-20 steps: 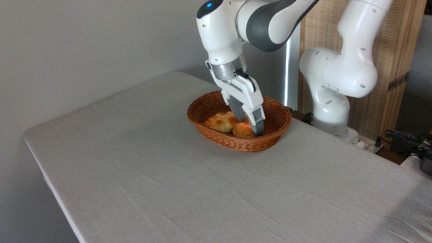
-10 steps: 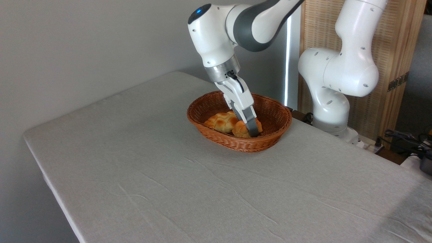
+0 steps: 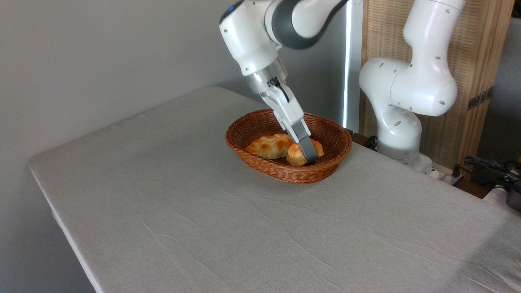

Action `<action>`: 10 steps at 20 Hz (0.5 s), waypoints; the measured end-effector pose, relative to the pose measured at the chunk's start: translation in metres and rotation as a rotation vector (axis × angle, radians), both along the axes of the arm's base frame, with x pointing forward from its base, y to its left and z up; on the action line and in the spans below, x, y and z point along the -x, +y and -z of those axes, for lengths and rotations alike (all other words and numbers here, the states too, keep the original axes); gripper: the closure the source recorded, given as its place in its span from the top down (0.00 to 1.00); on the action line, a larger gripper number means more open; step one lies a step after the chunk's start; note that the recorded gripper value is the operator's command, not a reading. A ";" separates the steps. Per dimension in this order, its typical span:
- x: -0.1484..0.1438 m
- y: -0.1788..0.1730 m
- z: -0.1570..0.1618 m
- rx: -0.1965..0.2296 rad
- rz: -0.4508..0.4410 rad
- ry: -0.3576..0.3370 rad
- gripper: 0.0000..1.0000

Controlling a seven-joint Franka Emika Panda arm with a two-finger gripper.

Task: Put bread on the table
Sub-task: 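Lift the round roll out of the basket and carry it beside the basket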

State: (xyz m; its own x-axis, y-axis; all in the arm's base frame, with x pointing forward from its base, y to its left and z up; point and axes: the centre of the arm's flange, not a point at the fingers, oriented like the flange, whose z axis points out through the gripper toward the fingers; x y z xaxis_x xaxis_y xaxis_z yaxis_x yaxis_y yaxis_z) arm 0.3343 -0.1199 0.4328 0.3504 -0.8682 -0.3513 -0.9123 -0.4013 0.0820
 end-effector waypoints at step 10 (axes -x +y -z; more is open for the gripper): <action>-0.119 -0.029 -0.108 0.341 -0.110 -0.264 0.38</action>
State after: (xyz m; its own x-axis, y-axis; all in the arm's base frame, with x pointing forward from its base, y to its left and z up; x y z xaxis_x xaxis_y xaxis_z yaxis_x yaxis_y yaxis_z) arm 0.4528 -0.1493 0.5409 0.4861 -0.8717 0.0621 -0.8732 -0.4873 -0.0038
